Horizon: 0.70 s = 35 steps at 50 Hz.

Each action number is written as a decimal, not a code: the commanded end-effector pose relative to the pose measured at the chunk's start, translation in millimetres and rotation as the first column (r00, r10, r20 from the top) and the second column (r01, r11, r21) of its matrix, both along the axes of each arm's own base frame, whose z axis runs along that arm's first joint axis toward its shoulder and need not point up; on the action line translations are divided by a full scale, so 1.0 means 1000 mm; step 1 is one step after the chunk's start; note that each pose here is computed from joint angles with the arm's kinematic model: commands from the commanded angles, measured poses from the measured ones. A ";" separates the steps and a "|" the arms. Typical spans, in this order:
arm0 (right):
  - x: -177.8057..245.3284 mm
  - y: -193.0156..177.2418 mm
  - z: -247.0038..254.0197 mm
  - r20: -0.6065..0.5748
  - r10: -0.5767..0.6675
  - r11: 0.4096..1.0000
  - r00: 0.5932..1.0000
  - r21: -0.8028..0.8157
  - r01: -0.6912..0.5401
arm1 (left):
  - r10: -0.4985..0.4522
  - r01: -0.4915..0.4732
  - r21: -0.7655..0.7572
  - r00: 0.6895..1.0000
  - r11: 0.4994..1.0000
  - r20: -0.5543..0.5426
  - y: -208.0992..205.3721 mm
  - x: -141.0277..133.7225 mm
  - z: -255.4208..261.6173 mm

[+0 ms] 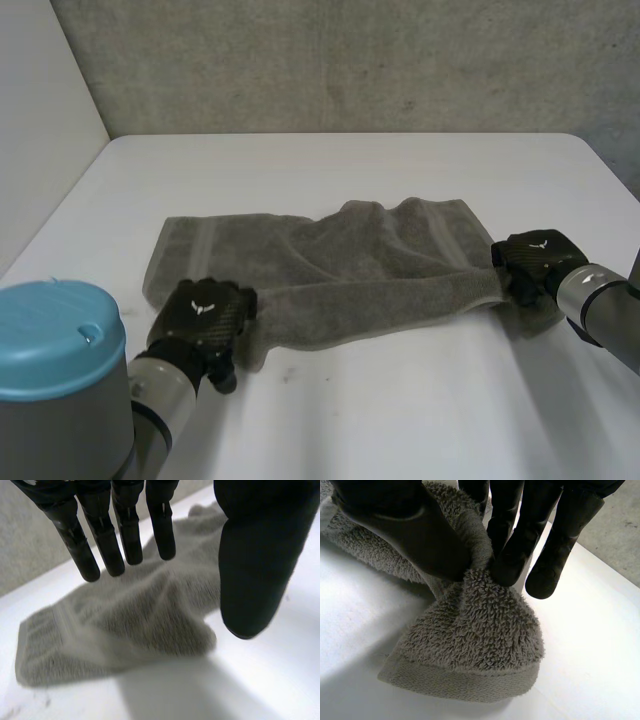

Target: Fold the towel.

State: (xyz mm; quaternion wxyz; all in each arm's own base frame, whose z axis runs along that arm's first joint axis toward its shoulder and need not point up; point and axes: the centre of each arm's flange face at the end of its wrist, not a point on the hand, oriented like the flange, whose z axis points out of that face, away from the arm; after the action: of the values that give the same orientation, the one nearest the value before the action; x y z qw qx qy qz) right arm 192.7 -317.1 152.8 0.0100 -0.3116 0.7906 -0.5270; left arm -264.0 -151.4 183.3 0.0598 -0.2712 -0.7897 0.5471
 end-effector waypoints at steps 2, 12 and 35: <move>0.000 0.001 -0.004 -0.006 0.002 1.000 1.000 0.011 -0.002 | 0.005 -0.008 0.064 0.999 0.998 0.048 -0.001 0.004 -0.021; -0.001 0.002 -0.010 -0.017 0.004 1.000 1.000 0.027 -0.004 | -0.022 0.019 0.115 0.999 0.993 0.027 -0.019 -0.014 -0.044; -0.001 0.003 -0.013 -0.021 0.008 1.000 1.000 0.030 -0.007 | 0.046 -0.051 -0.070 0.996 0.996 -0.082 -0.141 -0.070 -0.050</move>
State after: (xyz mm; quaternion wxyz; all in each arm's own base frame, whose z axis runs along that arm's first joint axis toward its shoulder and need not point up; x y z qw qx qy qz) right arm 192.1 -314.1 140.5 0.0084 -0.3188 0.7976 -0.5120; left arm -327.9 -273.9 131.1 0.0698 -0.2401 -0.7809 0.5724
